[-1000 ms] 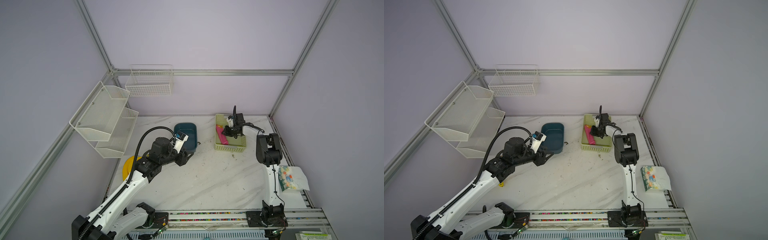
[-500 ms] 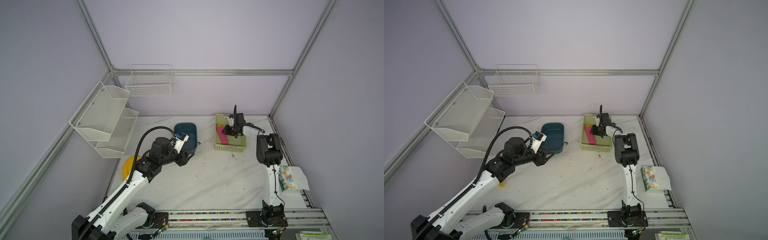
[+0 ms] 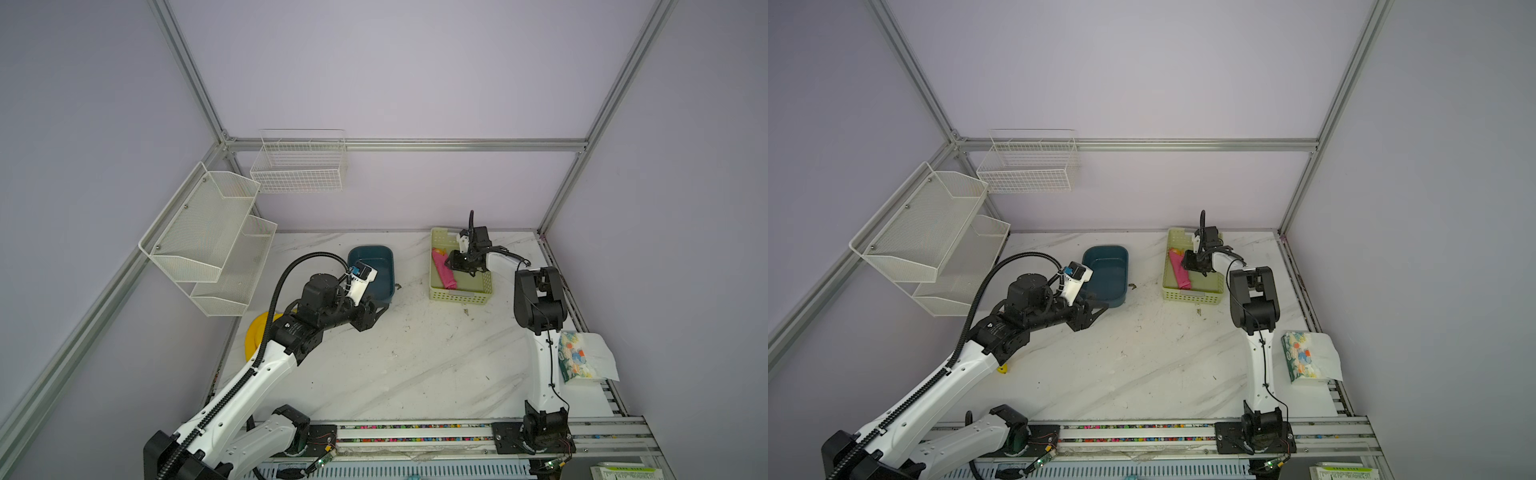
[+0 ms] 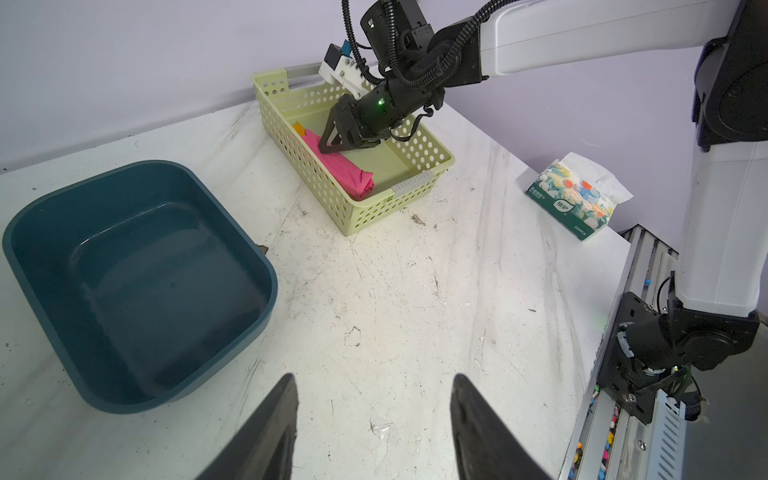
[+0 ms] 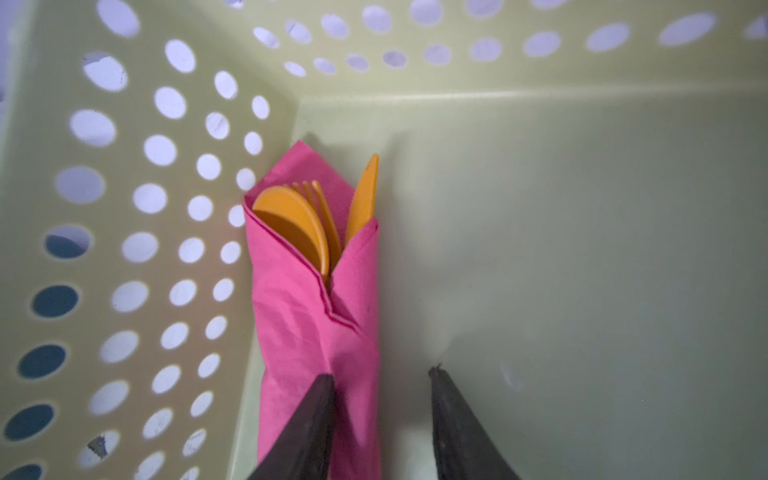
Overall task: Place the utensils on the paper napkin and roll it up
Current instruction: 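Lower the pink bundle into the green basket with the right gripper, then open the right gripper and release the bundle in the basket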
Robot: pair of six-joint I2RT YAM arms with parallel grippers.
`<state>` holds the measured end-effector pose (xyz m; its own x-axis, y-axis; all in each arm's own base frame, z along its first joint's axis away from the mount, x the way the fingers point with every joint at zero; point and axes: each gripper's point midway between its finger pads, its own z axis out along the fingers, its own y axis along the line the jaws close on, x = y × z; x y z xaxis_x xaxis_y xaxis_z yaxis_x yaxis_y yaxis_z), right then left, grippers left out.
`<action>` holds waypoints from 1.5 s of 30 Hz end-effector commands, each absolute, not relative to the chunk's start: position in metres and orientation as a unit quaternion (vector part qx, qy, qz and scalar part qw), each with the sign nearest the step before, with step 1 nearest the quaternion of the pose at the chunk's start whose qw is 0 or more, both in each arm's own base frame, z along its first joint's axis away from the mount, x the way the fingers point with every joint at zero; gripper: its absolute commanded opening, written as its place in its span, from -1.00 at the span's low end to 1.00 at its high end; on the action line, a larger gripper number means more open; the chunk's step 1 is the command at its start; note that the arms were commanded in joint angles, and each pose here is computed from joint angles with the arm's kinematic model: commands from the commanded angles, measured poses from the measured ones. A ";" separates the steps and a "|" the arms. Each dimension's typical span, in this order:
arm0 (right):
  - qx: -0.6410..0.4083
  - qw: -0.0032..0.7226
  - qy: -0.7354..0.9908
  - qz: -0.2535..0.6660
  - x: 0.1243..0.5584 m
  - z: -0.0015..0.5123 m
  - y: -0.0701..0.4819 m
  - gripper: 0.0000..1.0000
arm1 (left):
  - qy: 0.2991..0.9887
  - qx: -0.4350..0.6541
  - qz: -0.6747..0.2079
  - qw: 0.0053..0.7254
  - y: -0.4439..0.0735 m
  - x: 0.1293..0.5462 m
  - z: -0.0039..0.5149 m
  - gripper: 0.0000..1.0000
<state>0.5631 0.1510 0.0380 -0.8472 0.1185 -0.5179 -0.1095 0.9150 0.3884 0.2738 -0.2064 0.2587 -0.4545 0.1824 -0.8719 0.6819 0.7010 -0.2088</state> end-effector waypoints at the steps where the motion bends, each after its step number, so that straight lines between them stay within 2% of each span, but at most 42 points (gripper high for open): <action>1: 0.021 0.230 0.953 0.196 0.539 0.025 0.145 -0.14 | 0.800 0.269 -0.282 0.457 -0.206 0.275 0.259 0.15; 16: 0.011 0.268 0.939 0.216 0.544 0.070 0.150 -0.10 | 0.803 0.263 -0.276 0.458 -0.204 0.277 0.258 0.17; 20: 0.008 0.278 0.936 0.217 0.546 0.082 0.150 -0.09 | 0.805 0.254 -0.264 0.466 -0.199 0.280 0.258 0.28; 23: 0.006 0.288 0.933 0.217 0.547 0.092 0.150 -0.08 | 0.807 0.245 -0.254 0.473 -0.194 0.282 0.258 0.47; 24: 0.006 0.292 0.931 0.217 0.547 0.096 0.150 -0.05 | 0.808 0.241 -0.250 0.476 -0.192 0.283 0.259 0.55; 26: 0.004 0.298 0.929 0.218 0.546 0.105 0.149 0.21 | 0.810 0.232 -0.246 0.479 -0.189 0.285 0.259 0.72; 27: 0.003 0.303 0.928 0.217 0.546 0.110 0.149 0.31 | 0.811 0.230 -0.245 0.478 -0.189 0.286 0.258 0.95; 30: 0.002 0.317 0.925 0.212 0.544 0.125 0.146 0.54 | 0.815 0.224 -0.242 0.476 -0.187 0.289 0.256 1.00; 33: -0.001 0.326 0.922 0.207 0.541 0.137 0.144 0.91 | 0.818 0.213 -0.233 0.481 -0.183 0.292 0.256 1.00; 38: -0.009 0.349 0.918 0.188 0.533 0.159 0.135 0.92 | 0.830 0.165 -0.181 0.500 -0.162 0.305 0.256 1.00; 45: -0.013 0.417 0.903 0.103 0.514 0.200 0.099 0.92 | 0.843 0.061 -0.028 0.533 -0.098 0.322 0.251 0.99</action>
<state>0.5187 0.1220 0.1764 -0.7174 0.1031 -0.6890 -0.1374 0.9486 0.2850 0.3149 -0.1374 0.2559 -0.4438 0.0976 -0.8908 0.3277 0.9429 -0.0599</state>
